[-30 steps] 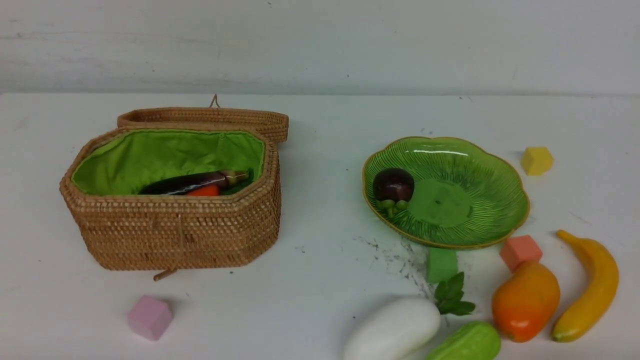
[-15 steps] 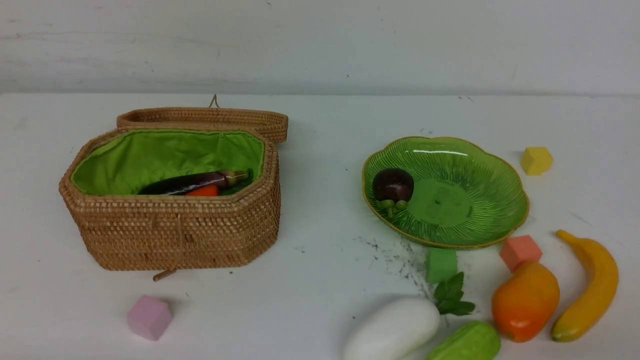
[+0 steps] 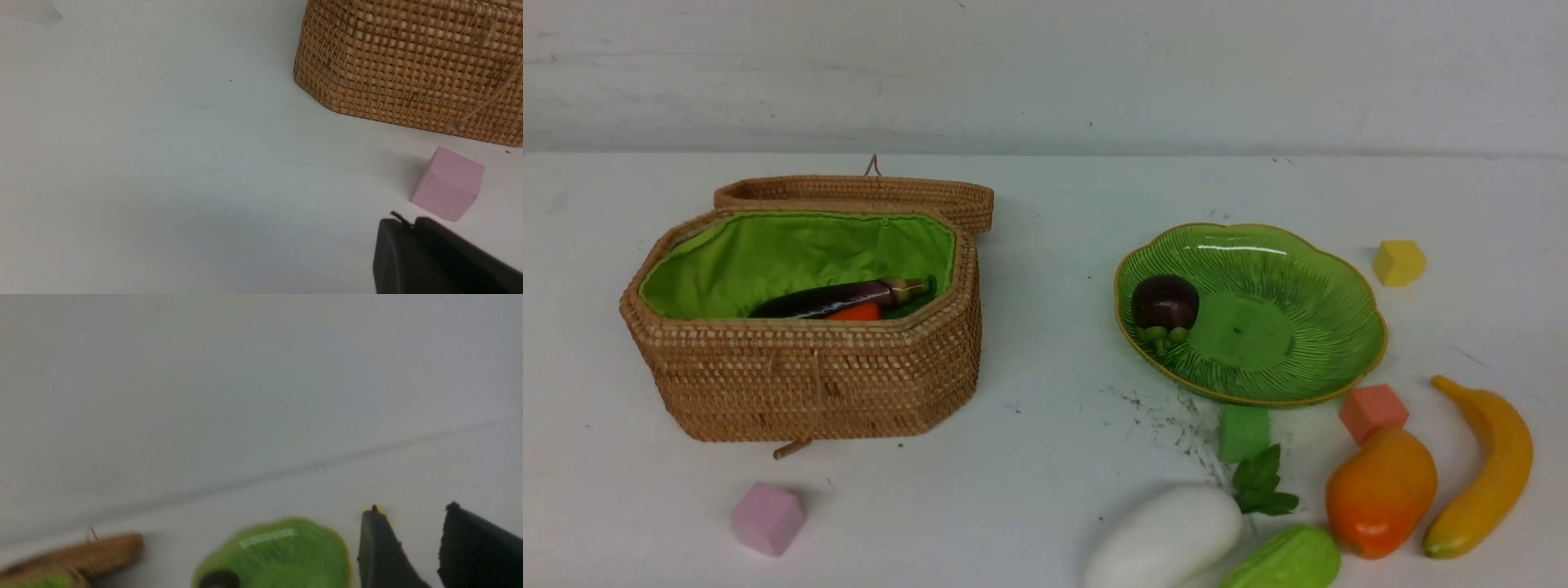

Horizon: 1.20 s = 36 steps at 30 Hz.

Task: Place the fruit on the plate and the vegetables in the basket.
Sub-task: Use the right arm to grab a mango and put it into the right plate

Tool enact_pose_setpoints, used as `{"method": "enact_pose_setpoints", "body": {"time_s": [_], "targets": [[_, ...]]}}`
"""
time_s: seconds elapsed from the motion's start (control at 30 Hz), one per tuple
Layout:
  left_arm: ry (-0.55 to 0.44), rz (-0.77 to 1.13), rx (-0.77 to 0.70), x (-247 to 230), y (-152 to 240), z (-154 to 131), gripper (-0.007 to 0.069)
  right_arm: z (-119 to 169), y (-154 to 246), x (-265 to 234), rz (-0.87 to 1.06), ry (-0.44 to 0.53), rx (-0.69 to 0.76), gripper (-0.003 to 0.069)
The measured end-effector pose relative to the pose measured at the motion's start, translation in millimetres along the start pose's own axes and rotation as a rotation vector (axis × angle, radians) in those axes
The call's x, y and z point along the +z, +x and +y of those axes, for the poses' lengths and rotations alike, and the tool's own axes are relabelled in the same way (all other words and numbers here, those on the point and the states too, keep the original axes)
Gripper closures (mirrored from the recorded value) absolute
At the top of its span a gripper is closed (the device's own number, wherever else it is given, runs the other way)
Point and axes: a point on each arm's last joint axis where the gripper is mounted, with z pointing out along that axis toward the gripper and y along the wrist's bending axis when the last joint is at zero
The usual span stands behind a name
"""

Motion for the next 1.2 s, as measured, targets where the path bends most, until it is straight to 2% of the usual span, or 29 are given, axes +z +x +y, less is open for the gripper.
{"method": "enact_pose_setpoints", "body": {"time_s": [0.13,0.33,0.57,0.7,0.8,0.9,1.0,1.2], "targets": [[0.0,0.0,0.0,0.0,0.0,0.0,0.0585,-6.1,19.9,43.2,0.234,0.051,-0.011,0.0416],[-0.001,0.0,0.002,0.0,0.0,0.1,0.0578,-6.0,44.5,82.8,0.461,0.042,0.1,0.0416],[-0.001,0.0,0.002,0.0,0.0,0.1,0.057,-0.9,82.7,118.0,0.793,-0.089,0.05,0.0416],[-0.001,0.0,0.002,0.0,0.0,0.1,0.057,11.1,95.3,126.8,0.864,-0.171,-0.001,0.0412],[-0.001,0.0,0.002,0.0,0.0,0.1,0.0568,18.5,103.5,131.5,0.912,-0.182,-0.048,0.0399],[-0.001,0.0,0.002,0.0,0.0,0.1,0.0566,21.7,107.1,139.9,0.953,-0.139,-0.048,0.0376],[-0.001,0.0,0.002,0.0,0.0,0.1,0.0564,20.3,104.1,157.2,0.969,-0.05,-0.018,0.0332],[-0.001,0.0,0.002,0.0,0.0,0.1,0.0554,18.6,112.2,200.9,1.02,0.133,0.17,0.0155]]}}
